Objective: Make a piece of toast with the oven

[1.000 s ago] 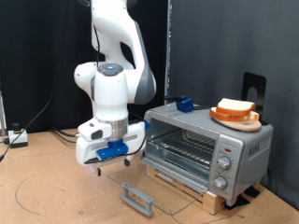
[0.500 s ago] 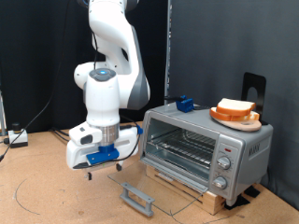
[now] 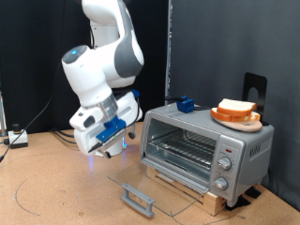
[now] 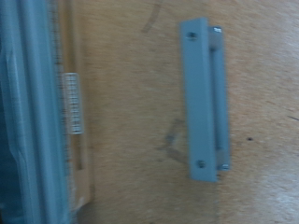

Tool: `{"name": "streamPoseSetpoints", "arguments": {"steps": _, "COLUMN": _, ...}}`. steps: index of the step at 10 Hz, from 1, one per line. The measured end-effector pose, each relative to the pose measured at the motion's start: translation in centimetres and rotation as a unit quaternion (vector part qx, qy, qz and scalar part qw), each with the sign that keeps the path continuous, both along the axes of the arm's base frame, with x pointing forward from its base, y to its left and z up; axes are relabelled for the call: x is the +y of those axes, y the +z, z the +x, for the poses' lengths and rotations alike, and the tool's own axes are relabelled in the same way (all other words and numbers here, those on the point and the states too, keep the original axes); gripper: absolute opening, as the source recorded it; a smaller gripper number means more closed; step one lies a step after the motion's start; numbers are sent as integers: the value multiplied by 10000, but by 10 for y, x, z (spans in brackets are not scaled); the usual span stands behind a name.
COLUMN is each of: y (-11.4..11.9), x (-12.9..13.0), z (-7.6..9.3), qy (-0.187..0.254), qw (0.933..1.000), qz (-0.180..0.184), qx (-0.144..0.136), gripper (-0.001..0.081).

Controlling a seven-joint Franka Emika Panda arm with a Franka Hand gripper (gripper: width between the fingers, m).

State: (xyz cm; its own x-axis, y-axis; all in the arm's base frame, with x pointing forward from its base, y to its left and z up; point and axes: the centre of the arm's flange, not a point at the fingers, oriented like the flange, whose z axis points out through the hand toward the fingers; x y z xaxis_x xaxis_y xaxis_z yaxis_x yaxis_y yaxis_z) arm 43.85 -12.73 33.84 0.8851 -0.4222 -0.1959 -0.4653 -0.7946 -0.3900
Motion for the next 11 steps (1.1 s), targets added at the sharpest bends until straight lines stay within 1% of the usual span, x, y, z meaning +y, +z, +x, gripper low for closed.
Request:
{"name": "streamPoseSetpoints", "arguments": {"steps": 2, "y": 29, "x": 1, "z": -4, "qy": 109, "qw": 9996, "qz": 241, "qx": -70, "gripper": 809}}
{"name": "streamPoseSetpoints", "arguments": {"steps": 4, "y": 55, "x": 4, "z": -9, "qy": 157, "qw": 9993, "qz": 301, "qx": -153, "gripper": 809}}
{"name": "streamPoseSetpoints", "arguments": {"steps": 5, "y": 65, "x": 5, "z": -14, "qy": 147, "qw": 9994, "qz": 278, "qx": -161, "gripper": 809}}
{"name": "streamPoseSetpoints", "arguments": {"steps": 6, "y": 63, "x": 5, "z": -14, "qy": 144, "qw": 9994, "qz": 282, "qx": -147, "gripper": 809}}
{"name": "streamPoseSetpoints", "arguments": {"steps": 7, "y": 66, "x": 11, "z": -11, "qy": 366, "qw": 9972, "qz": 507, "qx": -413, "gripper": 809}}
{"name": "streamPoseSetpoints", "arguments": {"steps": 8, "y": 73, "x": 24, "z": -9, "qy": 755, "qw": 9904, "qz": 893, "qx": -736, "gripper": 809}}
{"name": "streamPoseSetpoints", "arguments": {"steps": 9, "y": 82, "x": 38, "z": -9, "qy": 1238, "qw": 9793, "qz": 1227, "qx": -1028, "gripper": 809}}
{"name": "streamPoseSetpoints", "arguments": {"steps": 10, "y": 91, "x": 50, "z": -12, "qy": 1769, "qw": 9643, "qz": 1471, "qx": -1315, "gripper": 809}}
{"name": "streamPoseSetpoints", "arguments": {"steps": 11, "y": 100, "x": 62, "z": -16, "qy": 2328, "qw": 9458, "qz": 1621, "qx": -1579, "gripper": 809}}
